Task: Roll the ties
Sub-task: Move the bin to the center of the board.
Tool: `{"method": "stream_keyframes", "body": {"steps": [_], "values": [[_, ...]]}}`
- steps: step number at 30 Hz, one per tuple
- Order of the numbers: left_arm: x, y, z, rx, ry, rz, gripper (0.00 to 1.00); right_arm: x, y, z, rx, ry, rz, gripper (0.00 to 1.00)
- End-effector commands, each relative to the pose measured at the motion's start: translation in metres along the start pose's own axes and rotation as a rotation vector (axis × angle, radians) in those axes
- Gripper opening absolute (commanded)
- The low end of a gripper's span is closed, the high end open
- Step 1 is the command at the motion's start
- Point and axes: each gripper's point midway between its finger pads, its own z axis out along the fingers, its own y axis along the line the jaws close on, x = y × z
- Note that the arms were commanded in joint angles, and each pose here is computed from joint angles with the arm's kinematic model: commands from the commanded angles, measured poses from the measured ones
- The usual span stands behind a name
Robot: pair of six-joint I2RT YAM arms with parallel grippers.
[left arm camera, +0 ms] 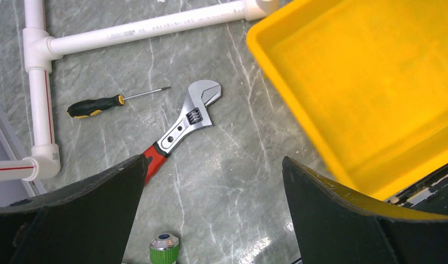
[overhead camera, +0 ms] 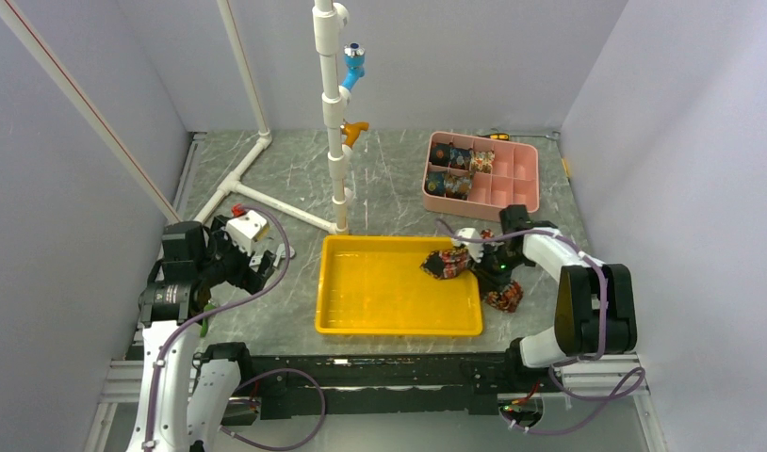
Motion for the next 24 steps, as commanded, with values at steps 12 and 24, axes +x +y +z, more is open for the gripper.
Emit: {"method": "stream_keyframes", "body": {"steps": [12, 24], "values": [[-0.038, 0.021, -0.011, -0.062, -0.003, -0.152, 0.99, -0.184, 0.089, 0.069, -0.183, -0.197, -0.144, 0.0], [-0.049, 0.017, -0.013, -0.025, -0.025, -0.21, 0.99, -0.269, 0.13, 0.11, -0.155, -0.256, -0.226, 0.0]]}}
